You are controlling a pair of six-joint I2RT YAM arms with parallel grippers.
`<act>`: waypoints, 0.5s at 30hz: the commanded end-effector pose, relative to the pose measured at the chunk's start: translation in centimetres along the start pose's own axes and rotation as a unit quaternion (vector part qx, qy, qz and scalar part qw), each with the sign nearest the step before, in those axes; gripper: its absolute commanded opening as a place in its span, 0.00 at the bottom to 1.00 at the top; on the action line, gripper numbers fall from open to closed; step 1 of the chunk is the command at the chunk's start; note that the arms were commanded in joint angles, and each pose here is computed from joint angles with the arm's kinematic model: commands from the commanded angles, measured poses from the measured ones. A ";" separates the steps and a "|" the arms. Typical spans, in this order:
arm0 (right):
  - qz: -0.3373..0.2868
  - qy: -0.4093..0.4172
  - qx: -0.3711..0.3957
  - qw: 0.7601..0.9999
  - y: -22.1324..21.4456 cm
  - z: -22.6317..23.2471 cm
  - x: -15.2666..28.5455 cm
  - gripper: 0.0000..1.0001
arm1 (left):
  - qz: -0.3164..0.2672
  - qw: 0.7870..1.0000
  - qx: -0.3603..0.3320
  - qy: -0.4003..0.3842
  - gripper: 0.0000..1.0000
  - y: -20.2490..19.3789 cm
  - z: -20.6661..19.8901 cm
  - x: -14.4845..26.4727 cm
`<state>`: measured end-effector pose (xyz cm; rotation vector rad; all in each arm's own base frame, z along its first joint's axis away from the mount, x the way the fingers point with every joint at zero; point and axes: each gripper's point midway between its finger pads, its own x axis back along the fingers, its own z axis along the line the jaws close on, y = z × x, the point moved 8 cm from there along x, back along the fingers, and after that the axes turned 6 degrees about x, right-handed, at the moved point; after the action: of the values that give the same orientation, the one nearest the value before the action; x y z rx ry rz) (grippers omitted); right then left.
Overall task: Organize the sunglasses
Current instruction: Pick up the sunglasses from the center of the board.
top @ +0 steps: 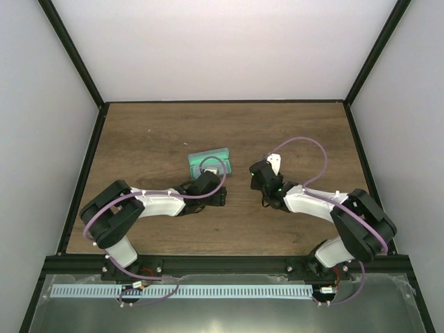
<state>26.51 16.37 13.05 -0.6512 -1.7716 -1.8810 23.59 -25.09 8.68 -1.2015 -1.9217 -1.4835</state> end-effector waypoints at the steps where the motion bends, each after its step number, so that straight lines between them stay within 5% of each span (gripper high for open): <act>1: 0.007 0.004 -0.008 1.000 0.5 -0.5 -1.5 0.47 | 0.008 1.000 0.007 -0.011 0.77 -0.5 0.0 0.0; 15: 0.025 0.023 0.007 0.999 1.2 -2.2 -4.9 0.52 | 0.008 1.000 0.003 -0.003 0.77 -0.7 0.3 0.0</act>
<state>29.87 13.29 10.78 -0.6942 -1.7279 -1.8619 23.55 -25.18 8.66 -1.2119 -1.9351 -1.4726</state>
